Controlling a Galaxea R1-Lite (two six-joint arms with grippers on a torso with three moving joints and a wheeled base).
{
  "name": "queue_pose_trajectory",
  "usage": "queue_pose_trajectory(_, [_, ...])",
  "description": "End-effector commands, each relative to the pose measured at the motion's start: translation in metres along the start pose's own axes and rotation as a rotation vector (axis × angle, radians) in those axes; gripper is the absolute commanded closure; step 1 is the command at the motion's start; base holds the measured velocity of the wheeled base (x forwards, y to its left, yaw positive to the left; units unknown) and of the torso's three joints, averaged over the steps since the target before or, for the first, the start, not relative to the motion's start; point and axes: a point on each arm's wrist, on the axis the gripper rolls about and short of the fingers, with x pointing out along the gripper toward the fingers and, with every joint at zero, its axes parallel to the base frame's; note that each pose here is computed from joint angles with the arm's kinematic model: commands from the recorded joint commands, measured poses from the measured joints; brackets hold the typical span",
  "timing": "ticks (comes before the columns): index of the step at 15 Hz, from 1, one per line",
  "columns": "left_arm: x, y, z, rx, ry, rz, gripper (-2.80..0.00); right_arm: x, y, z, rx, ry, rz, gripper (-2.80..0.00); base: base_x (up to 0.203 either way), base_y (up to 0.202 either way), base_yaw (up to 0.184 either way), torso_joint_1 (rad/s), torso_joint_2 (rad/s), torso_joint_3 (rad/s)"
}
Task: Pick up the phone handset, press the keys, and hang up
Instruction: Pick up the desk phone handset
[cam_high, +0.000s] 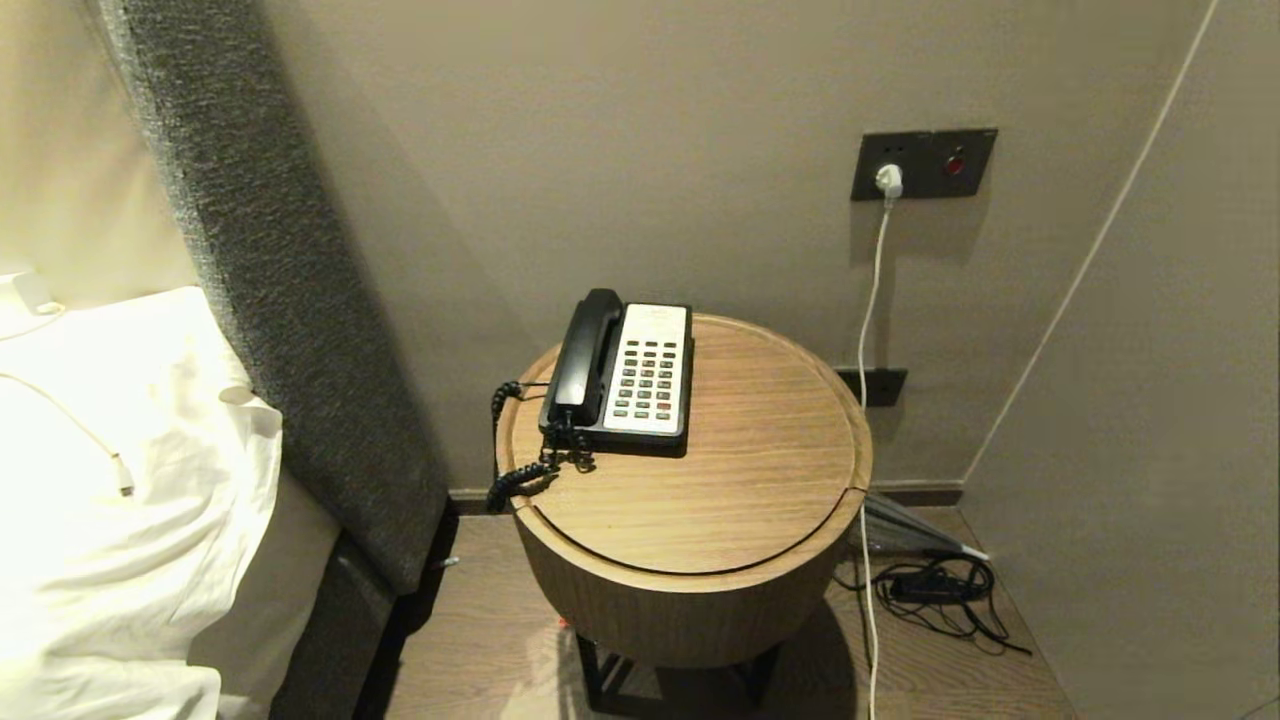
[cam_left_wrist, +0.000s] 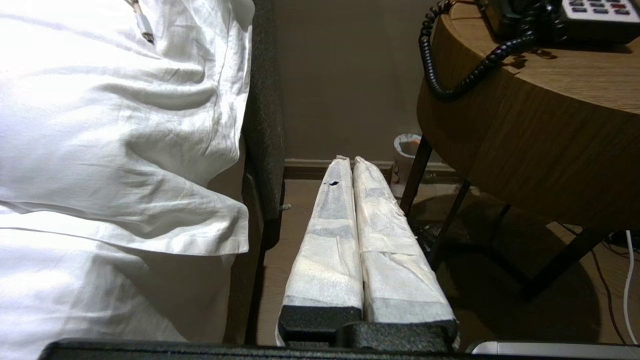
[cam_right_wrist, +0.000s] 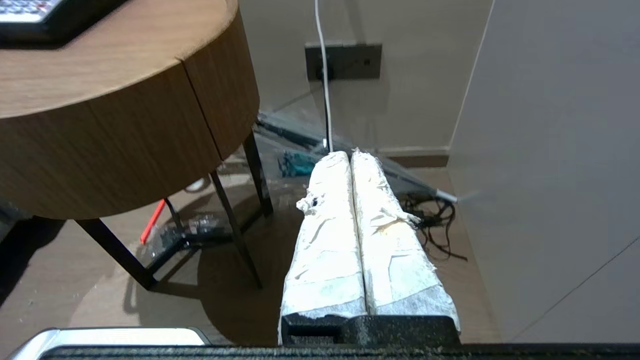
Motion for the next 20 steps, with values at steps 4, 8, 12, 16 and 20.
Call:
queue_pose_trajectory(4, [0.0001,0.0000,-0.0001,-0.001,0.002,0.000,0.00,0.0001,0.0000,0.0000,0.000,0.001,0.001,0.00,0.000,0.000,0.000,0.003,0.00,-0.201])
queue_pose_trajectory(8, [0.0001,-0.0001,-0.0001,-0.001,0.002,0.000,0.00,0.0001,0.0000,0.0000,0.000,0.001,0.001,0.00,0.000,0.000,0.000,0.002,0.00,-0.197])
queue_pose_trajectory(12, [0.0001,0.0000,-0.0001,-0.002,0.002,0.000,0.00,0.0001,0.0000,0.0000,0.000,0.001,0.000,0.00,0.000,0.000,0.000,0.001,0.00,-0.196])
queue_pose_trajectory(16, [0.0001,0.0000,-0.0001,-0.001,0.002,0.000,0.00,0.0001,0.0000,0.0000,0.000,0.001,0.001,0.00,0.000,0.000,0.000,0.002,0.00,-0.195])
queue_pose_trajectory(20, [0.0001,0.0000,-0.0001,-0.001,0.002,0.000,0.00,0.0001,0.0000,0.0000,0.000,0.002,0.001,0.00,0.000,0.000,0.000,0.003,0.00,-0.198])
